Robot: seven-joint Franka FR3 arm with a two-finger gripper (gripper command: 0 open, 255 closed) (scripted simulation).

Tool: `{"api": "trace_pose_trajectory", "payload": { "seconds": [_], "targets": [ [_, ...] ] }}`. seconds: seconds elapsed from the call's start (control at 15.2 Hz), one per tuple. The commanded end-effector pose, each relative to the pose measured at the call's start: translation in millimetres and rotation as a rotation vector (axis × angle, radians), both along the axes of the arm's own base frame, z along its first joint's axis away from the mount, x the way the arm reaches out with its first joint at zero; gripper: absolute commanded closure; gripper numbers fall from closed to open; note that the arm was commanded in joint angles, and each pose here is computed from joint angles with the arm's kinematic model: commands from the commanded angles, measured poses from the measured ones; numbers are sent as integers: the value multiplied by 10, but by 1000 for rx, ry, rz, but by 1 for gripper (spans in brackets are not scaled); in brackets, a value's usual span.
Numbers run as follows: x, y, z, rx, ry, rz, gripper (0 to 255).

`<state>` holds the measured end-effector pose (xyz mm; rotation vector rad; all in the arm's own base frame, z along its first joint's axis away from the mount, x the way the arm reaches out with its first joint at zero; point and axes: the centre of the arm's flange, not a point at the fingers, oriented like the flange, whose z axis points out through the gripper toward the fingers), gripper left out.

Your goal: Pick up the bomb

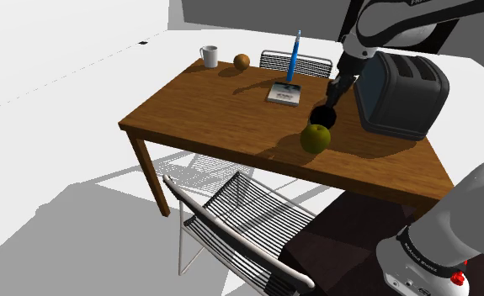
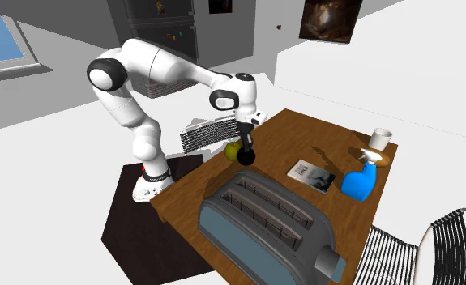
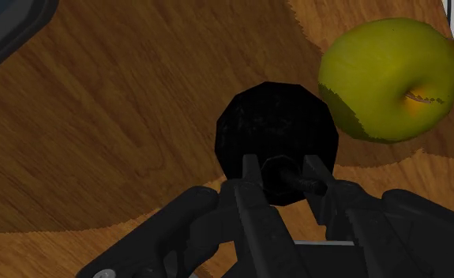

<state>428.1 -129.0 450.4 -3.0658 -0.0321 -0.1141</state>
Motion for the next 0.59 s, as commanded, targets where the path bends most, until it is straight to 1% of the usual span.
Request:
{"api": "trace_pose_trajectory", "payload": {
  "seconds": [0.0, 0.4, 0.53],
  "targets": [
    [1, 2, 114, 0, 0, 0, 255],
    [1, 2, 431, 0, 0, 0, 255],
    [1, 2, 439, 0, 0, 0, 255]
  ]
}}
